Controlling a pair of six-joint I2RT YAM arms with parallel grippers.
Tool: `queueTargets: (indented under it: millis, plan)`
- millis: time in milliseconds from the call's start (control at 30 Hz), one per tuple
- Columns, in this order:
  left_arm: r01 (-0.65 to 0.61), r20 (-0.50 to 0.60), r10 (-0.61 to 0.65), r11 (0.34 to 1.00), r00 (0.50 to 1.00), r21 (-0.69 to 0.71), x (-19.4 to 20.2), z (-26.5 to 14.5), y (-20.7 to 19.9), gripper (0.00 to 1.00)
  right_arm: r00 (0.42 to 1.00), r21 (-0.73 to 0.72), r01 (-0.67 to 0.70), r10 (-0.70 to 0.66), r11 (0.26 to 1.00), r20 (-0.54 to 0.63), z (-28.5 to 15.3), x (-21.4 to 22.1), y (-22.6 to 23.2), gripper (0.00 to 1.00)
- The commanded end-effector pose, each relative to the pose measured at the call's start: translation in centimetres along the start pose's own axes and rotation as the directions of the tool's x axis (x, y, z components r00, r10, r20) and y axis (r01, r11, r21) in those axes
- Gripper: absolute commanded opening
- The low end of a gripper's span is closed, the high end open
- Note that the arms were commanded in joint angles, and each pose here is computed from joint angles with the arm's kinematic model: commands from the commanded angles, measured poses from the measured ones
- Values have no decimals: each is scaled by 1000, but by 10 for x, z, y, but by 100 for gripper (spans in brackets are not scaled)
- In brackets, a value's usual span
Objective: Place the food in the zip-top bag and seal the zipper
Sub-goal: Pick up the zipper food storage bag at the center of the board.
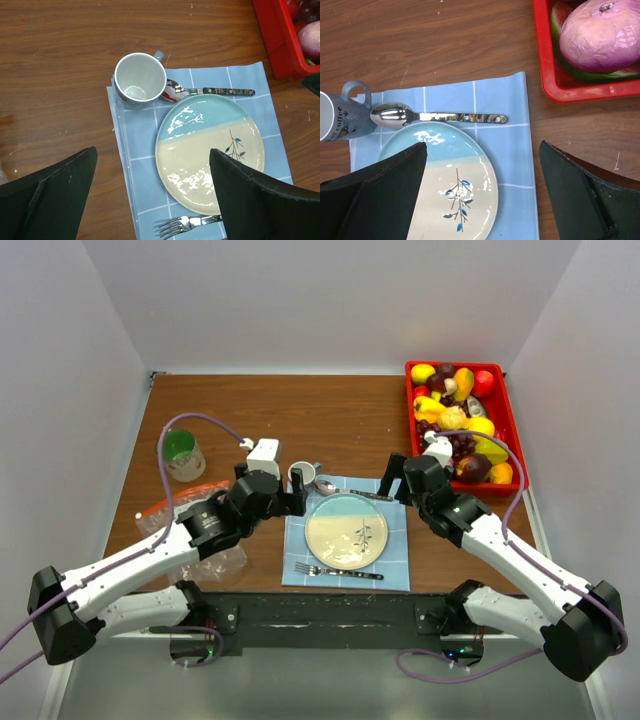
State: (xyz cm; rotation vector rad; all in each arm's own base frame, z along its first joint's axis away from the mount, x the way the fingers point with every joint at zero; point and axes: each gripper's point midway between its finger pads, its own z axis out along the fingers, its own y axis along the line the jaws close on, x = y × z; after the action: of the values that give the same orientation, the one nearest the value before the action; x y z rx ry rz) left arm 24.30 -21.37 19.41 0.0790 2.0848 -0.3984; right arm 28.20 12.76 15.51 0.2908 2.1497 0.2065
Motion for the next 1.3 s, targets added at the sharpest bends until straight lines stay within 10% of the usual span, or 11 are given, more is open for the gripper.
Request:
queueTargets:
  millis: [0,500,733,933,1267]
  plan:
    - [61,45,-59,998,997,-29,-27,-7,-1,100,997,-2,-28,28,1000,70,-10,-24,3,99]
    - [212,-77,-245,930,966,-301,0,6,70,100,999,-101,-11,15,995,37,-16,-17,16,99]
    - [382,123,-389,708,913,-595,-2,-1,155,91,1000,-209,-18,21,978,12,-11,-7,36,99]
    - [541,313,-481,466,819,-700,-2,7,203,63,1000,-255,2,-6,967,-16,-5,0,48,99]
    - [587,440,-471,227,765,-777,4,33,244,62,998,-284,32,-47,958,-47,-6,7,52,99]
